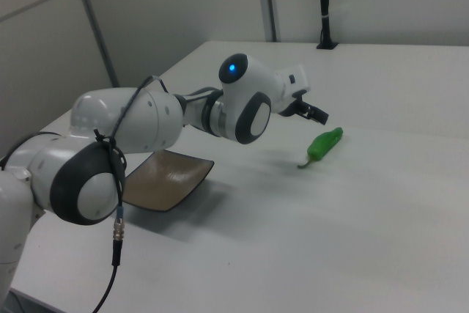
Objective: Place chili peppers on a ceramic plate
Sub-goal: 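Move the open gripper over the green chili pepper, then lower the gripper and close it around the green chili pepper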
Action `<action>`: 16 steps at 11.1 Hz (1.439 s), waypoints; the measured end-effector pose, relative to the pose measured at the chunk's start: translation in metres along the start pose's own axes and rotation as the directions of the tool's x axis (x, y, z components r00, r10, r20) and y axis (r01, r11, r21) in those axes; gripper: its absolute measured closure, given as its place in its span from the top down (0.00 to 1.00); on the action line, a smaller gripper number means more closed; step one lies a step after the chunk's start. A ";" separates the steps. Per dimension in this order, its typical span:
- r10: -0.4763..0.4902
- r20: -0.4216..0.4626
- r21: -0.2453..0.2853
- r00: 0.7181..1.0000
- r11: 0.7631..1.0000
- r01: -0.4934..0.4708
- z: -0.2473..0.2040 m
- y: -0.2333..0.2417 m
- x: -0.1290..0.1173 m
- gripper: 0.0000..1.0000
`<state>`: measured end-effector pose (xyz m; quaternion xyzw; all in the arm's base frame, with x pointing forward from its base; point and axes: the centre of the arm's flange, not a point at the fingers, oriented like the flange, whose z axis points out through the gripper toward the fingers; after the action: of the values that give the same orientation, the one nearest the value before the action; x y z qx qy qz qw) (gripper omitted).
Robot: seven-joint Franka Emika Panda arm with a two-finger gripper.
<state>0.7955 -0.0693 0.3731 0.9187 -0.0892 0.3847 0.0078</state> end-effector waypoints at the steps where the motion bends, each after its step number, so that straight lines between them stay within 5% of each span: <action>1: -0.002 -0.014 -0.004 1.000 1.000 0.002 0.013 0.003 -0.007 1.00; 8: -0.010 -0.072 -0.005 0.997 1.000 0.010 0.080 0.010 -0.065 1.00; 11: -0.009 -0.083 -0.006 0.997 1.000 0.008 0.085 0.013 -0.070 1.00; 13: -0.005 -0.088 -0.010 0.996 1.000 0.005 0.084 0.017 -0.067 0.90; 16: -0.005 -0.089 -0.010 0.996 1.000 0.005 0.084 0.017 -0.067 0.44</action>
<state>0.8054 -0.0825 0.2658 0.9009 -0.0883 0.4247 0.0171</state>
